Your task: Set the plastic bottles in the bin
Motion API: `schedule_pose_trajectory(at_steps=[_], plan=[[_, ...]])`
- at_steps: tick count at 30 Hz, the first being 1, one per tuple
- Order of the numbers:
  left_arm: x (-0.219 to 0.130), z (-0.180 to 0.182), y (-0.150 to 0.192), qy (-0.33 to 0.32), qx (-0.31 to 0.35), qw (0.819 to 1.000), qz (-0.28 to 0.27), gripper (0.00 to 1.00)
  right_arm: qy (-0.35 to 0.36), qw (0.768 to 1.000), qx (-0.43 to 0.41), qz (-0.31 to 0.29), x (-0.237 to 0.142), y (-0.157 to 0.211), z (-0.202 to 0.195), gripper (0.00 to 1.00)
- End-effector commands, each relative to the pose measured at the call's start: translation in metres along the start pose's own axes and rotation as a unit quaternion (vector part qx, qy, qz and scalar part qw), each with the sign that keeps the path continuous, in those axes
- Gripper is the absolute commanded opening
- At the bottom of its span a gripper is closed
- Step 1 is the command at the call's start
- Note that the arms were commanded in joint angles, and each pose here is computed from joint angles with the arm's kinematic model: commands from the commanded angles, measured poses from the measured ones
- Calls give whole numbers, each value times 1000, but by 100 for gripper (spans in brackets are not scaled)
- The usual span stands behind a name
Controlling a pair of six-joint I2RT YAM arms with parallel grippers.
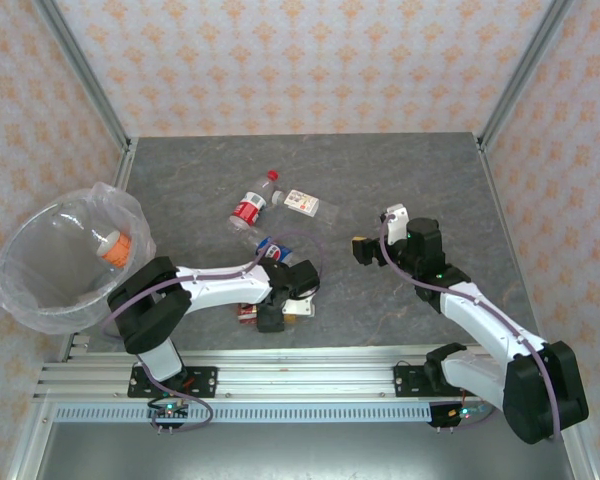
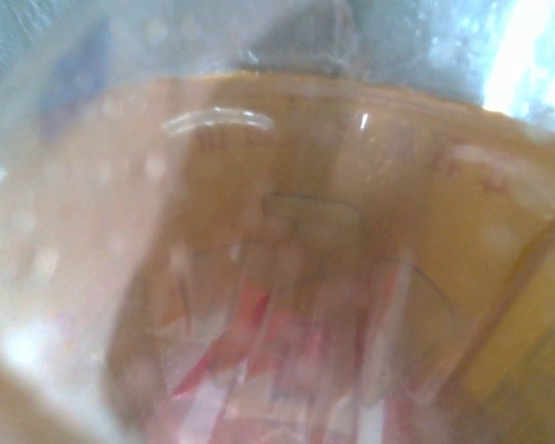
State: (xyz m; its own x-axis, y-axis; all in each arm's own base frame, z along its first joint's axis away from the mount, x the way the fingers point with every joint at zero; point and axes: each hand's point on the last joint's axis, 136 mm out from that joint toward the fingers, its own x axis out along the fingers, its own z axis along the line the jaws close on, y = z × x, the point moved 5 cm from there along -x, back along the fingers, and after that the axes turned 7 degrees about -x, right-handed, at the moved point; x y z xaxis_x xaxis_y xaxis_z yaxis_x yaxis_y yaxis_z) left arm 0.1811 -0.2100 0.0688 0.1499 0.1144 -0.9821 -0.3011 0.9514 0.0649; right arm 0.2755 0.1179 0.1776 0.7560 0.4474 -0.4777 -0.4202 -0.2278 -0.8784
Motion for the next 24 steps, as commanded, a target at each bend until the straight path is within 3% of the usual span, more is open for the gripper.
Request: schedule_pose_trajectory(at_steps=[1, 15, 24], plan=[[-12, 5, -12, 2, -34, 998, -46, 62, 3, 1000, -3, -22, -3, -5, 0, 99], [-54, 17, -23, 21, -98, 987, -128, 56, 3, 999, 7, -32, -2, -9, 0, 99], [-93, 31, -32, 19, -152, 966, -208, 56, 2, 999, 19, -45, 0, -14, -1, 99]])
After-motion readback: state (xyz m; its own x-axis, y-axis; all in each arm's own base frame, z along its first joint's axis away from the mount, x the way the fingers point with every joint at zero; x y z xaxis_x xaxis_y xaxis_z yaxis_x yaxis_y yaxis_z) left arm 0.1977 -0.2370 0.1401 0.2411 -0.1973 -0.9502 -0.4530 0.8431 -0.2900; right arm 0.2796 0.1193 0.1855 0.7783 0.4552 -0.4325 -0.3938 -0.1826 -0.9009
